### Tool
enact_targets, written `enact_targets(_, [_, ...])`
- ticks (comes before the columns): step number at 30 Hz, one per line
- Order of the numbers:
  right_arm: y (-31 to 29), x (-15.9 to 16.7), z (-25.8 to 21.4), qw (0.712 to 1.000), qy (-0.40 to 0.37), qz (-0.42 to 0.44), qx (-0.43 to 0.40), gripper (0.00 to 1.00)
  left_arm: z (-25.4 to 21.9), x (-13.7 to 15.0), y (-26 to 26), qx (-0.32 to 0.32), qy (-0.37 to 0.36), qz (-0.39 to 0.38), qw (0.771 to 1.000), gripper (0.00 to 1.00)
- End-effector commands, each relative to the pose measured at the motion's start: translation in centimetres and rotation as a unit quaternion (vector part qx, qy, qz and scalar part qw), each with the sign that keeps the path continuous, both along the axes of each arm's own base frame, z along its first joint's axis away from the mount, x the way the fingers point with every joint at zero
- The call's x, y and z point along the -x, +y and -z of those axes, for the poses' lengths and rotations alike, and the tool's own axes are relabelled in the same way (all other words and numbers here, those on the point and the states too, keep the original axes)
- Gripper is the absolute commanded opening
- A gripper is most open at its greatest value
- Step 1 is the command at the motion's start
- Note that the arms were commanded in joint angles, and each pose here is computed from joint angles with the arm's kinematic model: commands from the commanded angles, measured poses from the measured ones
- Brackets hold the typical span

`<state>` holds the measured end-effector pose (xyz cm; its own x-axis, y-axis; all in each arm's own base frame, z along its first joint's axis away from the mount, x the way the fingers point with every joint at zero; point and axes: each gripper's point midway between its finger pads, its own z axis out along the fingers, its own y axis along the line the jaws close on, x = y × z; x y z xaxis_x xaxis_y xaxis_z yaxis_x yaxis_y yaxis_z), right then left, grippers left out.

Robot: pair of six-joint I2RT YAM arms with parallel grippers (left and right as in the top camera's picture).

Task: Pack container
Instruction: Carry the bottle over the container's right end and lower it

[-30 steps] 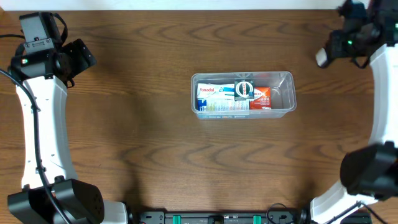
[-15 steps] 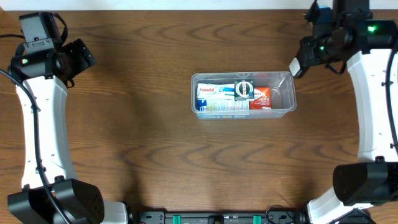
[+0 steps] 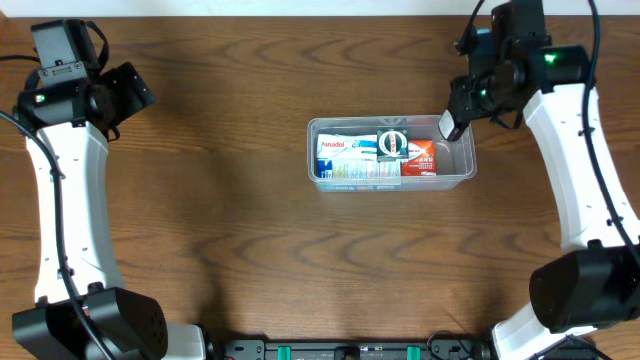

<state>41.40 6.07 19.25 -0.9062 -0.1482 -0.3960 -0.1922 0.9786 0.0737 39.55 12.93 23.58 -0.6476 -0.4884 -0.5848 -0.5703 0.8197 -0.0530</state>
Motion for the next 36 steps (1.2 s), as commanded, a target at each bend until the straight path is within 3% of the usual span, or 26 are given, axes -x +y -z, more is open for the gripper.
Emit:
enact_targets(1, [0.1,0.2,0.6,1.000,0.000,0.014,0.009,0.14,-0.1,0.1,0.4,-0.008,0.002,-0.004,1.000,0.98])
enact_targets(15, [-0.4,-0.1,5.1,0.999,0.002,0.041,0.029,0.13,-0.1,0.1,0.4,-0.008,0.002,-0.004,1.000,0.98])
enact_targets(23, [-0.9,0.0,7.8,0.993,-0.011,0.089,0.080,0.13,-0.1,0.1,0.4,-0.008,0.002,-0.004,1.000,0.98])
enact_targets(29, [-1.9,0.0,7.9,0.981,-0.029,0.149,0.119,0.13,-0.1,0.1,0.4,-0.008,0.002,-0.004,1.000,0.98])
enact_targets(36, [-1.8,0.0,8.1,0.979,-0.032,0.171,0.108,0.13,-0.1,0.1,0.4,-0.008,0.002,-0.004,1.000,0.98])
